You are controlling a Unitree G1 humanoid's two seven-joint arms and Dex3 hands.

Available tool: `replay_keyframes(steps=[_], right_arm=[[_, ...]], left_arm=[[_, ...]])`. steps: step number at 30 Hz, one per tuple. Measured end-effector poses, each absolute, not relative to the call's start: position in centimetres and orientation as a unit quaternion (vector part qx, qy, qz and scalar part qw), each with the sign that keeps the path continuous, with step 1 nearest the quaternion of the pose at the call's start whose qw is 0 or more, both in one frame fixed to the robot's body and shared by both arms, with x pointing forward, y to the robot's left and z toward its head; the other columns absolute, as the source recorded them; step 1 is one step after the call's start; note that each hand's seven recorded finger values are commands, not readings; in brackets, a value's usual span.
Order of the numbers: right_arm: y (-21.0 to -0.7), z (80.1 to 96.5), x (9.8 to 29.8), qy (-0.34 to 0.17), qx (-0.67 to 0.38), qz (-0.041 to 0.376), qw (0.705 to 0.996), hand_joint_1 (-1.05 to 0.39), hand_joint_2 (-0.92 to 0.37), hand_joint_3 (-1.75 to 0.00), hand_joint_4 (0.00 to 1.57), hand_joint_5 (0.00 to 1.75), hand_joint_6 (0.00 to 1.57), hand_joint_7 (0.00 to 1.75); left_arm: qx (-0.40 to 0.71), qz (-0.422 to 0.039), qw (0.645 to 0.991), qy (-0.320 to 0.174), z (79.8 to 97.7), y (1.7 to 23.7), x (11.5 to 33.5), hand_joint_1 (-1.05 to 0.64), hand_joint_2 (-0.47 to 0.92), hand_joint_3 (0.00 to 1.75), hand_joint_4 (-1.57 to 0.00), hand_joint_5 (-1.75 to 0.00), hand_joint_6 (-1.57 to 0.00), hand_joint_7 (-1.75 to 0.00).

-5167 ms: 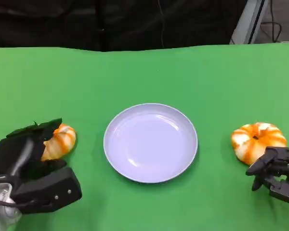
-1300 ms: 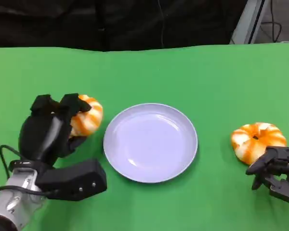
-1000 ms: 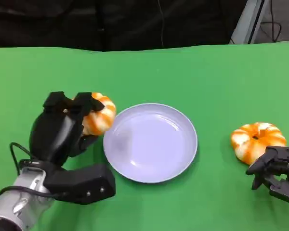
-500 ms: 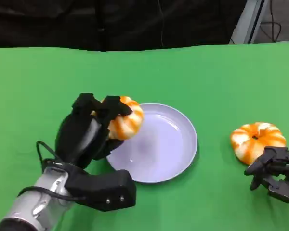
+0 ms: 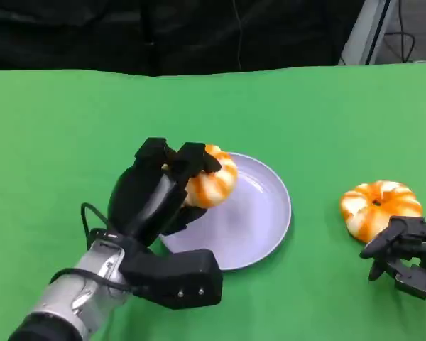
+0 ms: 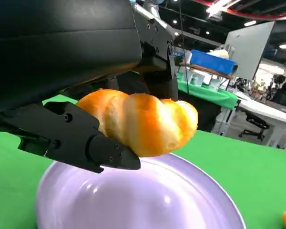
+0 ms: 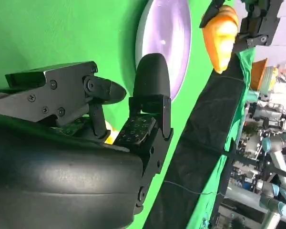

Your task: Grasp the bread from the table and place it into the plate.

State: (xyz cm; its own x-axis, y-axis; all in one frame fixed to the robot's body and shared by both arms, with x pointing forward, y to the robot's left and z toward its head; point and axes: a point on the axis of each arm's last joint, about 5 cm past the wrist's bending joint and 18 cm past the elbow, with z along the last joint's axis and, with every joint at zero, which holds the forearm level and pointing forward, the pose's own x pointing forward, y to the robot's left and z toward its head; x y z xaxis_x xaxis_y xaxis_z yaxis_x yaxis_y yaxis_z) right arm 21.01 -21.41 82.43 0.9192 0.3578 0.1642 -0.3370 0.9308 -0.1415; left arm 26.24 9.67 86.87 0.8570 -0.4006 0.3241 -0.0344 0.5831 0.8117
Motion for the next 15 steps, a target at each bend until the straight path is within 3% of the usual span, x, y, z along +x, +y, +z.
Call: replay_keyframes(steps=[15], right_arm=[[-21.3,82.4,21.0,-0.093,-0.059,0.178,0.978,0.05,-0.87,-0.55,0.87,1.36,0.97,0.87]], left_arm=[[0.439,-0.141,0.855,-0.237,86.6,8.0,26.8,-0.07,0.92,0.17,-0.18,-1.68,-0.29,-1.41]])
